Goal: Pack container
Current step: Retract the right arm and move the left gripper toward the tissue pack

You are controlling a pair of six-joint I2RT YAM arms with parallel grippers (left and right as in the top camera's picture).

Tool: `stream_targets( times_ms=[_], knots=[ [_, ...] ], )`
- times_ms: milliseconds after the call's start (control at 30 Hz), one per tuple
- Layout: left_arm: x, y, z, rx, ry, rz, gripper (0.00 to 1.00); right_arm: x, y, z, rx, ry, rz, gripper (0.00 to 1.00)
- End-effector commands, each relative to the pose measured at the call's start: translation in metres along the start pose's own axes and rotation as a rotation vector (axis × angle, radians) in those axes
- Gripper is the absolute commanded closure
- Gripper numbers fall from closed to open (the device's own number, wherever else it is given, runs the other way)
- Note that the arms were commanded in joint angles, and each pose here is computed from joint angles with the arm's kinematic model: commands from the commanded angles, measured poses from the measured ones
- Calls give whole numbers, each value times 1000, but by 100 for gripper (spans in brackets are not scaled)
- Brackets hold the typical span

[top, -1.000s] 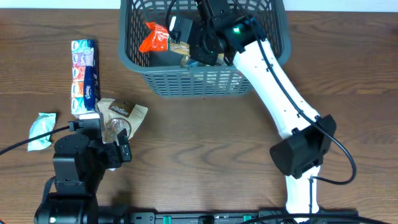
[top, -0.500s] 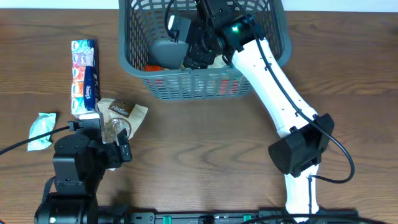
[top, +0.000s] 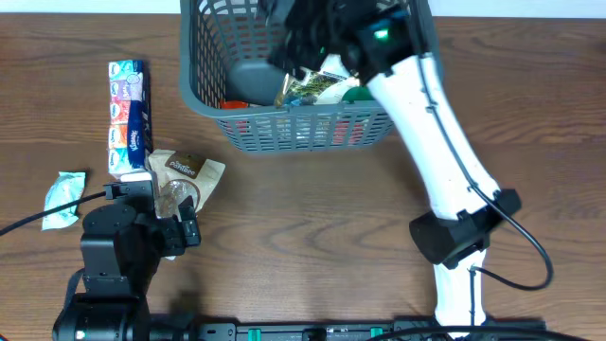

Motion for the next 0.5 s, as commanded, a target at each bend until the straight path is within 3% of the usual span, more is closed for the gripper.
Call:
stream_targets(
  times_ms=[0, 100, 200, 333, 467],
  knots=[
    [-6, 2, -4, -15, -20, -8, 2, -1, -77, -62, 220, -77, 316, 1],
    [-10, 2, -8, -15, -21, -66, 2, 26, -125, -110, 322, -117, 571, 1],
    [-21, 0, -19, -26, 13, -126, 2, 87, -159, -145, 409, -50, 805, 1],
    [-58, -3, -37, -81, 94, -153, 2, 167, -169, -166, 416, 111, 982, 1],
    [-113, 0, -44, -144, 144, -189, 2, 215, -172, -175, 436, 218, 1069, 1]
  ],
)
Point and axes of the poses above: each gripper's point midway between its finger pads, its own z axis out along the fingers, its own y axis along the line the jaws close on, x = y × z, the point moved 1 cm from there along -z, back along the fingers, and after that the axes turned 8 degrees about -z, right-handed, at the moved point
